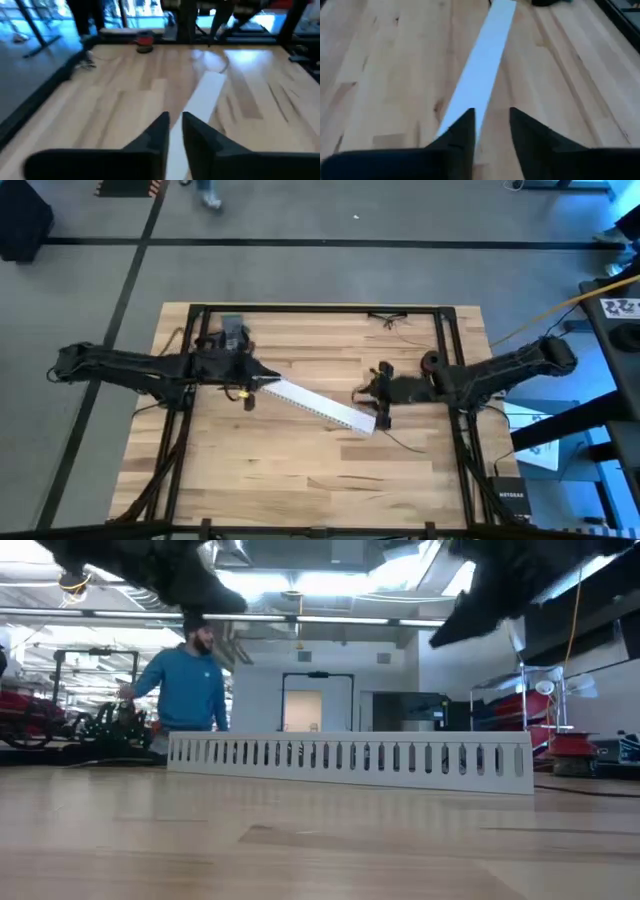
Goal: Ziptie cables
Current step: Return to Home Position
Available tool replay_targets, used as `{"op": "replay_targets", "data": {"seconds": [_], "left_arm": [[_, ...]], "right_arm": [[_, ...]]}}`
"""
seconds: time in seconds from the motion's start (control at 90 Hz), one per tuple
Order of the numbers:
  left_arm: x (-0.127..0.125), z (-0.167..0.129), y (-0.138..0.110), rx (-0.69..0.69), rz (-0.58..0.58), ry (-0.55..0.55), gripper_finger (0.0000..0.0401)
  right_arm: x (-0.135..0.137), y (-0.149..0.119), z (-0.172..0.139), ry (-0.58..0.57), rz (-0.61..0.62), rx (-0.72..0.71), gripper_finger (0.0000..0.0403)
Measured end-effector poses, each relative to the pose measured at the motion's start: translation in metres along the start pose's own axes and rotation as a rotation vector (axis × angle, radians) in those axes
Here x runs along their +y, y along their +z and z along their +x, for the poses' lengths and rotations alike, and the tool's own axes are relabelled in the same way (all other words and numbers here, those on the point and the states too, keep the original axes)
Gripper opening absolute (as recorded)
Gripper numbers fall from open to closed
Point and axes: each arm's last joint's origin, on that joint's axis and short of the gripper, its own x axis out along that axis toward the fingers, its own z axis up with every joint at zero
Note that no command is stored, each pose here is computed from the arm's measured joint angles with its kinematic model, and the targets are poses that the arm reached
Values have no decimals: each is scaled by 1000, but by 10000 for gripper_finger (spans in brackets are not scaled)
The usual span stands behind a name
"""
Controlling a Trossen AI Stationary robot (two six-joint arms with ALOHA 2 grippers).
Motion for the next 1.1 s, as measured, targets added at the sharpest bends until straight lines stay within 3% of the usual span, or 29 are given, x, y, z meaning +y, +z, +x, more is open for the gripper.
{"op": "replay_targets", "data": {"seconds": [0.144, 0.211, 0.467, 0.7, 0.867, 1.1], "left_arm": [[10, -28, -16, -87, -27, 46, 7], [13, -37, -24, -118, -33, 65, 10], [17, -62, -44, -236, -73, 107, 2], [15, -66, -49, -237, -129, 92, 6], [15, -65, -53, -190, -65, 84, 1], [12, -64, -65, -188, -92, 21, 7]], "right_arm": [[-23, -10, -13, 20, 53, -91, 21], [-29, -14, -20, 11, 70, -152, 6], [-38, -39, -49, -1, 121, -280, 25], [-39, -43, -63, -2, 131, -352, 24], [-38, -43, -64, 45, 140, -350, 24], [-38, -57, -66, 95, 135, -412, 24]]}}
